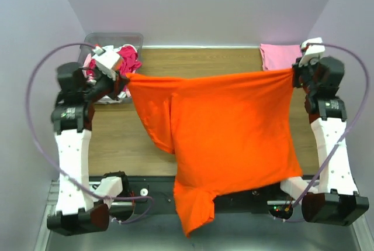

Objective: Fold and stack the t-shirts

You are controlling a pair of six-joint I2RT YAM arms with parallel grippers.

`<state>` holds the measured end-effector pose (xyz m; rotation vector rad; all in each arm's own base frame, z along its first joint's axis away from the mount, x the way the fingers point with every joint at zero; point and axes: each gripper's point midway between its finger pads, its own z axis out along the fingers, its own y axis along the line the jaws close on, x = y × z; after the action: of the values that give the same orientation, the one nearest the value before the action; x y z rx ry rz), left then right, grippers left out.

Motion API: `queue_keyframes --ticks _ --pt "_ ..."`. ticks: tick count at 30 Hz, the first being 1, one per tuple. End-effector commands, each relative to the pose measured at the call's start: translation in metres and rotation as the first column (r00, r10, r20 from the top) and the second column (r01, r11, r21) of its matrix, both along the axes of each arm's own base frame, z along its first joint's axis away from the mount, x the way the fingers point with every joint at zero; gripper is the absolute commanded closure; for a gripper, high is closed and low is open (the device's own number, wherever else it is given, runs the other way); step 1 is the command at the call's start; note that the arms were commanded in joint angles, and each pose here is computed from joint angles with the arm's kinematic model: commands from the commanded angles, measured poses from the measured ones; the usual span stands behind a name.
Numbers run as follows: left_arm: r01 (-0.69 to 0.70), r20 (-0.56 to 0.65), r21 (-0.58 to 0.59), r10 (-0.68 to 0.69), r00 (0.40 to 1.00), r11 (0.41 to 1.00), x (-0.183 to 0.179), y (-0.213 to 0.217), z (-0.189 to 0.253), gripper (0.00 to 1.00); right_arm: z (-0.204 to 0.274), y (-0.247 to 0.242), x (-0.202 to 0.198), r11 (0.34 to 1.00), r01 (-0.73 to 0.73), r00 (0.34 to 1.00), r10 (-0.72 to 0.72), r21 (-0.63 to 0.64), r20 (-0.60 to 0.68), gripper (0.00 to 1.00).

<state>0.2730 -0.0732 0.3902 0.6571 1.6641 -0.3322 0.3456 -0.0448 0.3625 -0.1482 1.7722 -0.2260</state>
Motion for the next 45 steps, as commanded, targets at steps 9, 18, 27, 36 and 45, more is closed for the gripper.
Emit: queue_keyframes --ticks 9,18,27,36,45 --pt "-0.097 -0.197 0.082 0.111 0.974 0.992 0.104 -0.014 -0.154 1.0 -0.137 -0.01 0.053 0.999 0.016 0.989 -0.011 0.036 -0.146 0.99" --pt "-0.159 -0.273 0.124 0.188 0.943 0.979 0.185 -0.012 -0.199 1.0 -0.154 -0.02 0.098 0.996 0.065 0.987 -0.054 0.065 -0.149 0.99" --pt "-0.157 -0.29 0.185 0.206 0.935 0.97 0.242 -0.015 -0.214 1.0 -0.186 -0.035 0.132 0.99 0.131 0.968 -0.114 0.061 -0.223 0.99" --pt "-0.148 -0.296 0.231 0.214 0.931 0.962 0.273 -0.02 -0.227 1.0 -0.208 -0.04 0.152 0.983 0.163 0.955 -0.137 0.08 -0.261 0.99" --pt "-0.136 -0.388 0.25 0.228 0.893 0.959 0.293 -0.024 -0.24 0.88 -0.212 -0.037 0.172 0.985 0.143 0.946 -0.108 0.095 -0.305 0.8"
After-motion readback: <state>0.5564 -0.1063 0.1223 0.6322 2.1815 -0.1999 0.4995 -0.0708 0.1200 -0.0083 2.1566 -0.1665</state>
